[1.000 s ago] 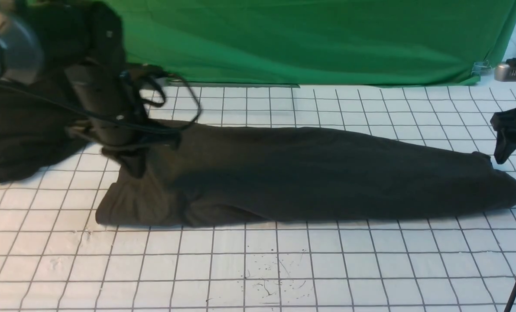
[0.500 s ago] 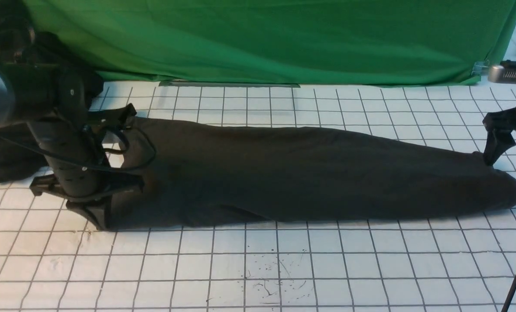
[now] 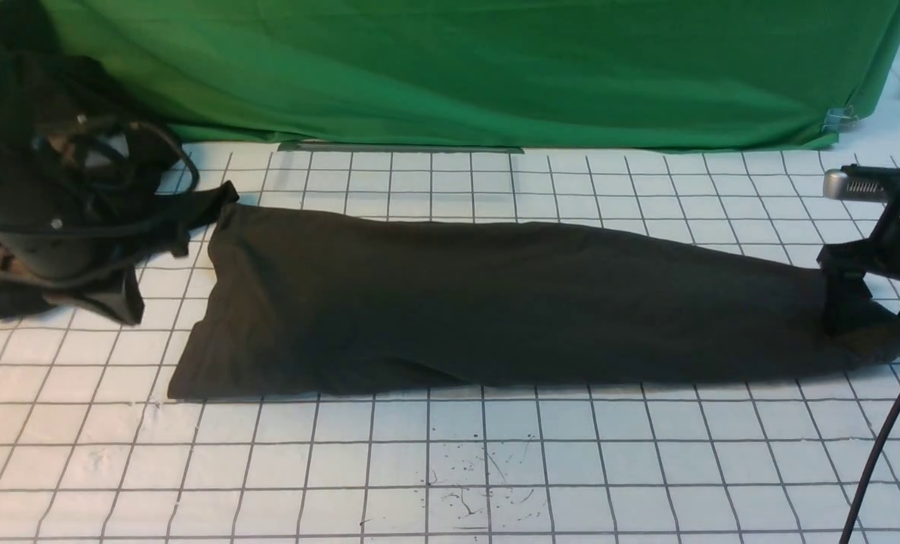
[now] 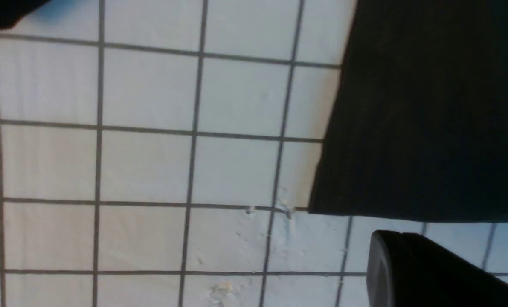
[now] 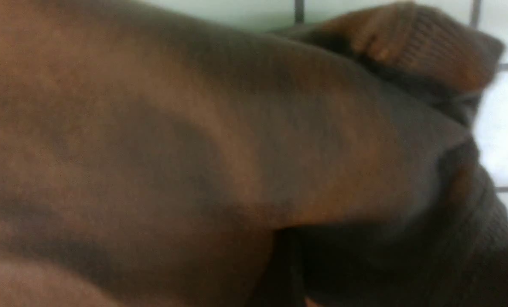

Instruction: Fold a long-sleeved shirt over a white checkered tablecloth.

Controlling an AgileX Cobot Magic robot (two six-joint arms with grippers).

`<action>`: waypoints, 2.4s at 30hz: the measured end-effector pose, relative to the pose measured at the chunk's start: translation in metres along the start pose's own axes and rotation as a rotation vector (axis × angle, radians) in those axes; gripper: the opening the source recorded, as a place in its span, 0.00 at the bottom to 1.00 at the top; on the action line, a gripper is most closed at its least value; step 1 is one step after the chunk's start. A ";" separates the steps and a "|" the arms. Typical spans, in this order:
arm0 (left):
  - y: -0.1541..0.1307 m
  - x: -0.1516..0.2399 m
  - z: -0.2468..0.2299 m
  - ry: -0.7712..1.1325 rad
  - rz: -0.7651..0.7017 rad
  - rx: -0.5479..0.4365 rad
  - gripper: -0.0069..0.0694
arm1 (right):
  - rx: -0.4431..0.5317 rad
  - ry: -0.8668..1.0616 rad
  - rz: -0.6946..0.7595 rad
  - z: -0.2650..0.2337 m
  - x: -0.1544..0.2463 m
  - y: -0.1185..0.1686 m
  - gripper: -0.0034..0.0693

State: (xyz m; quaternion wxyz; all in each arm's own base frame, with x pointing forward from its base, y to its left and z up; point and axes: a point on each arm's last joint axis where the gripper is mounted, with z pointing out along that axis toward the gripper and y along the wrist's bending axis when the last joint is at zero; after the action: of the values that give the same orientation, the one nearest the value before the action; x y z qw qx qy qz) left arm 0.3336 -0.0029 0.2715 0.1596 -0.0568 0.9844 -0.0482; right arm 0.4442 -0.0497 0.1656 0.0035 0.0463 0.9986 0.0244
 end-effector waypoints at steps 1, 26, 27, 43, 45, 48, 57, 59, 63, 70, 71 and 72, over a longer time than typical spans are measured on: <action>-0.002 0.002 -0.013 -0.035 0.004 0.017 0.09 | 0.000 0.005 -0.003 0.002 0.000 0.001 0.82; -0.009 0.044 -0.126 -0.295 0.063 0.066 0.09 | 0.160 -0.208 0.047 -0.096 0.019 -0.037 0.09; -0.009 0.045 -0.127 -0.298 0.066 0.068 0.09 | 0.152 -0.256 0.038 -0.113 0.021 -0.030 0.09; -0.018 0.044 -0.129 -0.306 0.072 0.174 0.09 | -0.138 -0.618 -0.378 -0.199 0.065 0.219 0.09; -0.018 0.044 -0.129 -0.306 0.075 0.174 0.09 | -0.214 -0.609 -0.421 -0.186 0.075 0.257 0.09; -0.018 0.044 -0.129 -0.306 0.077 0.174 0.09 | -0.279 -0.584 -0.452 -0.169 0.085 0.292 0.09; -0.018 0.045 -0.129 -0.306 0.080 0.174 0.09 | -0.455 -0.453 -0.477 -0.091 0.106 0.377 0.10; -0.018 0.045 -0.129 -0.306 0.081 0.173 0.09 | -0.507 -0.443 -0.446 -0.073 0.107 0.392 0.18; -0.018 0.045 -0.129 -0.306 0.081 0.173 0.09 | -0.562 -0.422 -0.412 -0.062 0.110 0.403 0.41; -0.018 0.044 -0.128 -0.304 0.081 0.172 0.09 | -0.597 -0.447 -0.567 -0.088 0.121 0.403 0.75; -0.018 0.044 -0.128 -0.303 0.081 0.172 0.09 | -0.588 -0.457 -0.599 -0.096 0.121 0.399 0.75; -0.018 0.044 -0.127 -0.300 0.081 0.172 0.09 | -0.573 -0.479 -0.634 -0.109 0.120 0.393 0.74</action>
State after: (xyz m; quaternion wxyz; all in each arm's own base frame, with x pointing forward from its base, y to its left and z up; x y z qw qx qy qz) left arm 0.2536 -0.0168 0.3797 0.3106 -0.0099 0.9433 -0.1167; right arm 0.3597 0.3470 0.2931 0.2532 -0.2586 0.8877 0.2845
